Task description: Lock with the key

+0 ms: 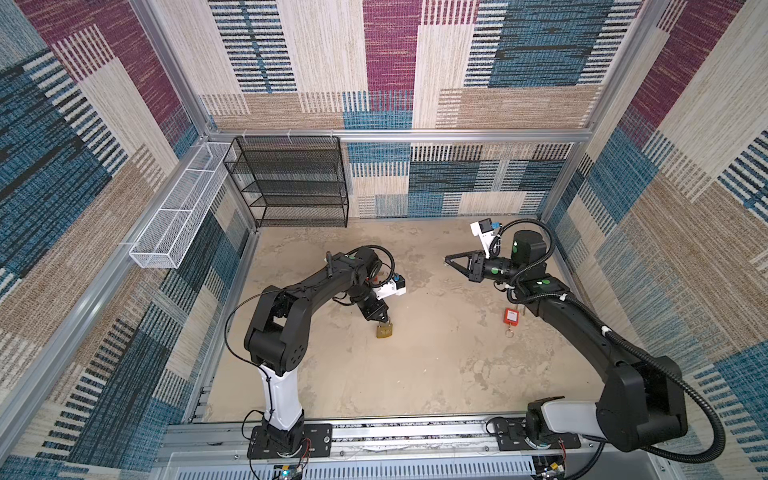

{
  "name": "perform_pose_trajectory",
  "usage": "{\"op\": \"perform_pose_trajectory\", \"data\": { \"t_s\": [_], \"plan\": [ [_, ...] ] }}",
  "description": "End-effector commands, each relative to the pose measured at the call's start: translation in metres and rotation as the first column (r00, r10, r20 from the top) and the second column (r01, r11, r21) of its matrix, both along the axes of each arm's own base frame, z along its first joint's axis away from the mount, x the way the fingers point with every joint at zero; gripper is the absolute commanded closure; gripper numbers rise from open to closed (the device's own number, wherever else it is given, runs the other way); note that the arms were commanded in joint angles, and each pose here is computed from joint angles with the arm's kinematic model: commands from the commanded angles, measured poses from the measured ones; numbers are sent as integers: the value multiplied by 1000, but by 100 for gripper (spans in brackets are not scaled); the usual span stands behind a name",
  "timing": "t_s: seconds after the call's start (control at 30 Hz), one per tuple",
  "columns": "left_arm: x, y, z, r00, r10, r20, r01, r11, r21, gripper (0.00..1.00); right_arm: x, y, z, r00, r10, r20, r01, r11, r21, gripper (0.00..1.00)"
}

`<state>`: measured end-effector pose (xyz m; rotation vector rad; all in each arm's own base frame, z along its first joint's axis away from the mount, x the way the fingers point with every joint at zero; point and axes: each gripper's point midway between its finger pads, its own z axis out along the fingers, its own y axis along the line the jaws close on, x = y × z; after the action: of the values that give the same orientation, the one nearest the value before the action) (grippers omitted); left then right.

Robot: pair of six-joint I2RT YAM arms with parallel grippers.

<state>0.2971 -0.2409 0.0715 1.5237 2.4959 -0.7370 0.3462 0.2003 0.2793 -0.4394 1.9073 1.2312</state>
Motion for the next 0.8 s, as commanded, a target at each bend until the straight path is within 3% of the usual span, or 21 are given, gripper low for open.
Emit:
{"op": "perform_pose_trajectory", "data": {
  "t_s": [0.0,0.77],
  "plan": [
    [6,3,-9,999,-31,24,31,999,23,100,-2,-2,3,1000,5,13,-5,1000,-3,100],
    [28,3,-45,1000,6,16,-8,996,86,98,5,-8,-20,999,-9,-40,9,1000,-9,100]
  ]
}}
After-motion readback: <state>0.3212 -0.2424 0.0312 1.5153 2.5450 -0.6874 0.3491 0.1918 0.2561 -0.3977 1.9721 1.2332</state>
